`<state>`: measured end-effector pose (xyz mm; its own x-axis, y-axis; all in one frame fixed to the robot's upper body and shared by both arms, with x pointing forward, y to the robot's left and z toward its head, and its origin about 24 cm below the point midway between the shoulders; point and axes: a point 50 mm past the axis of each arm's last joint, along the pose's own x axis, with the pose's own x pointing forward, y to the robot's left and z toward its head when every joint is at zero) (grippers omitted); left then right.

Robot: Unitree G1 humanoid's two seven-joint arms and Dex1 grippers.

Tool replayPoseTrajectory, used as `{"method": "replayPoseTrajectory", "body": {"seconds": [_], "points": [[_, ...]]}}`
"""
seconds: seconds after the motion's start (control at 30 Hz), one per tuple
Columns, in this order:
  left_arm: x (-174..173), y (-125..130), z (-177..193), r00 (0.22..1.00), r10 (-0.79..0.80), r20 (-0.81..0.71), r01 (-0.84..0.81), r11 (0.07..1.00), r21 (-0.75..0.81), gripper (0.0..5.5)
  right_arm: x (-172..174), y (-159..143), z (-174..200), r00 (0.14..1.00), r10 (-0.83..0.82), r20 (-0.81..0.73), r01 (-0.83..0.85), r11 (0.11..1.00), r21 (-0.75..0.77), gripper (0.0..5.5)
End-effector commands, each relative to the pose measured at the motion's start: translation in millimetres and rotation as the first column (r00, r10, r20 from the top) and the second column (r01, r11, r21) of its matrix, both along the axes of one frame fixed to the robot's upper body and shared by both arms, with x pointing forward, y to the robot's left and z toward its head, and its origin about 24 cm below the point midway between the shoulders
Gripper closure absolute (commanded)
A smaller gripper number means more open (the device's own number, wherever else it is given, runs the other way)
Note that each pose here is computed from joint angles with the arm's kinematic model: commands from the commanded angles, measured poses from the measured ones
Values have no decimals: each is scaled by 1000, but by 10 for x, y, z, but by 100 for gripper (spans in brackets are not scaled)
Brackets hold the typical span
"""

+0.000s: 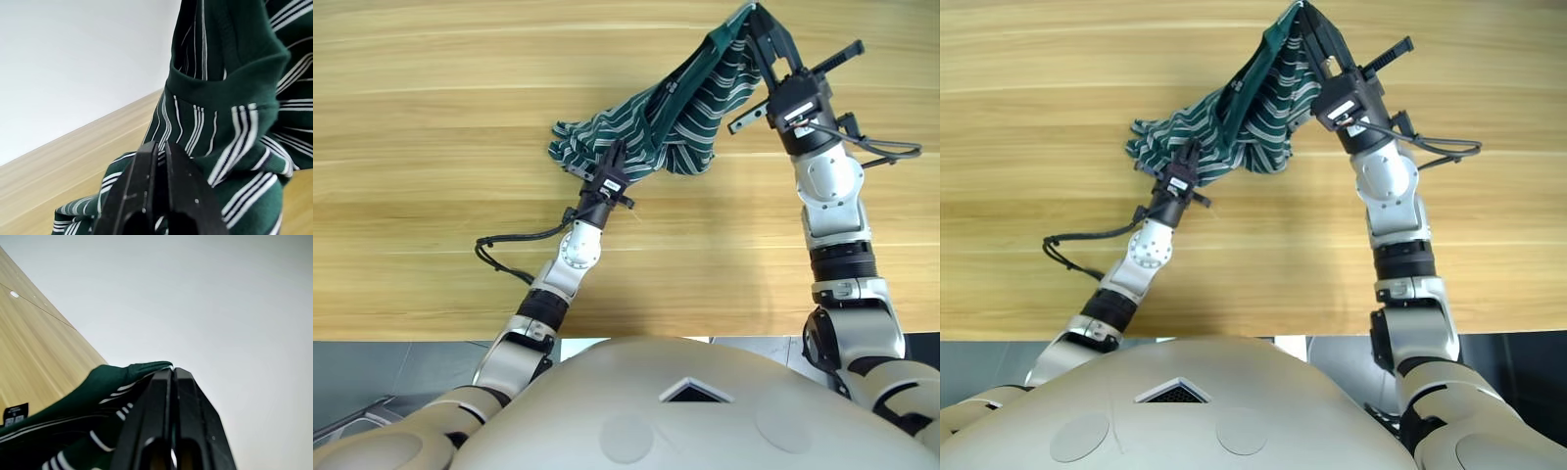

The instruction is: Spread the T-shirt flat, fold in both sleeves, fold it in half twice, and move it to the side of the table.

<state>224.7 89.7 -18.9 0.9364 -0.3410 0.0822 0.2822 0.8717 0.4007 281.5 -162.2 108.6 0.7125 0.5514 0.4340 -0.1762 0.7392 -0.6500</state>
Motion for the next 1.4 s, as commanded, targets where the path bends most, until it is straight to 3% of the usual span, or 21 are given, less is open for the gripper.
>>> {"method": "replayPoseTrajectory", "body": {"seconds": [0.03,0.1,0.2,0.37,0.57,0.9,1.4], "points": [[-372,366,-243,994,107,-23,-106,994,24,443,23,-11,5,1000,-10,4,10,1000,2,550],[-367,410,-104,987,147,69,-142,987,-75,405,26,-20,-13,1000,-16,-2,16,1000,-1,550],[-432,413,-44,994,73,76,-58,982,-182,405,32,-15,-29,1000,-15,-7,15,1000,-1,550],[-596,317,-292,968,-241,-71,247,966,83,405,36,2,-31,1000,-9,-7,9,1000,-1,550],[-666,355,-497,922,-329,-206,376,888,265,405,41,43,-31,1000,8,-7,-8,1000,-5,550],[-523,599,-532,943,-236,-234,316,854,413,405,79,79,-35,1000,16,-13,-16,1000,-4,550],[-386,724,-460,944,-196,-266,310,805,506,405,38,168,5,999,47,21,-48,998,30,550]]}}
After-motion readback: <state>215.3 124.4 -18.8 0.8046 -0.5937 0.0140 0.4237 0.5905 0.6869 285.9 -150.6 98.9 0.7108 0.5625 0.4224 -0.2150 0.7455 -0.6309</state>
